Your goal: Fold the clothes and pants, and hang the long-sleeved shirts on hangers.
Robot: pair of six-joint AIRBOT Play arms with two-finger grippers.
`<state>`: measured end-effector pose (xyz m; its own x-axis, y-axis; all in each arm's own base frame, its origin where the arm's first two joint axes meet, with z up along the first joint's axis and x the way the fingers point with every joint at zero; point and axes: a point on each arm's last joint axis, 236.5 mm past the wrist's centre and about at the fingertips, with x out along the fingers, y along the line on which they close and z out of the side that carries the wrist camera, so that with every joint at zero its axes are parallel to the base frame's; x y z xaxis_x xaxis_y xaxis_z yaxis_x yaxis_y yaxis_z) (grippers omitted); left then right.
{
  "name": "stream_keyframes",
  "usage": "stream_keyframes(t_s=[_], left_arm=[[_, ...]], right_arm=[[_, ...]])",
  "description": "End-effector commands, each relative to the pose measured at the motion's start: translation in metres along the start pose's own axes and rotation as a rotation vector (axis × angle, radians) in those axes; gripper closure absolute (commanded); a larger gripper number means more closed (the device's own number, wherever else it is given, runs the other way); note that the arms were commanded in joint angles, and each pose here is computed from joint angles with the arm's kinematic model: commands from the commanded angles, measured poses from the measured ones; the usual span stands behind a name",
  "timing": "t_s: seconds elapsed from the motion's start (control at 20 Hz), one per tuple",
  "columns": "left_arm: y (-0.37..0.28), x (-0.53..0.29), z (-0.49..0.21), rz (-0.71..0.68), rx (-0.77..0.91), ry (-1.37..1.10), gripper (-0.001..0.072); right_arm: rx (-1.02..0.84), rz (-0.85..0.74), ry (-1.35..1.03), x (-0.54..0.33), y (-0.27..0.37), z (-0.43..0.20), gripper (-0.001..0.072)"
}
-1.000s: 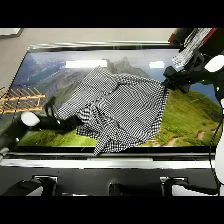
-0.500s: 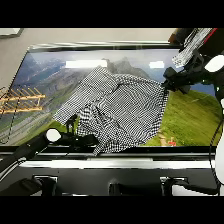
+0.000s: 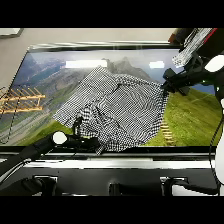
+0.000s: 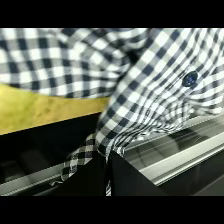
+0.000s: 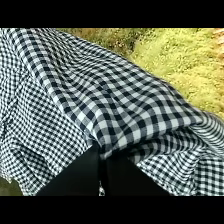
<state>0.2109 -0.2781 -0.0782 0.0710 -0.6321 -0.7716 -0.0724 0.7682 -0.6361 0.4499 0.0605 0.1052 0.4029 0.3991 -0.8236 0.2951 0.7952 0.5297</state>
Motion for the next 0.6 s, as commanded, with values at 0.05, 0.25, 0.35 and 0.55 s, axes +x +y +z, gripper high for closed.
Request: stream_keyframes(t_s=[0.05,0.25,0.35,0.55], left_arm=[[-0.035,-0.028,0.046,-0.057,0.05,-0.095,0.0692],[-0.085,-0.141,0.141,0.062,0.333,-0.299,0.0692],[-0.127,-0.229,0.187,0.098,0.418,-0.511,0.0691],[-0.231,-0.409,0.201,-0.011,0.577,-0.939,0.069]], right_arm=[[-0.006,0.161,0.008,-0.009,0.04,-0.005,0.0685],[-0.075,0.471,-0.4,-0.102,0.126,0.055,0.0686],[-0.094,0.559,-0.671,-0.179,0.149,0.081,0.0685],[-0.177,0.689,-1.056,-0.325,0.176,0.061,0.0685]])
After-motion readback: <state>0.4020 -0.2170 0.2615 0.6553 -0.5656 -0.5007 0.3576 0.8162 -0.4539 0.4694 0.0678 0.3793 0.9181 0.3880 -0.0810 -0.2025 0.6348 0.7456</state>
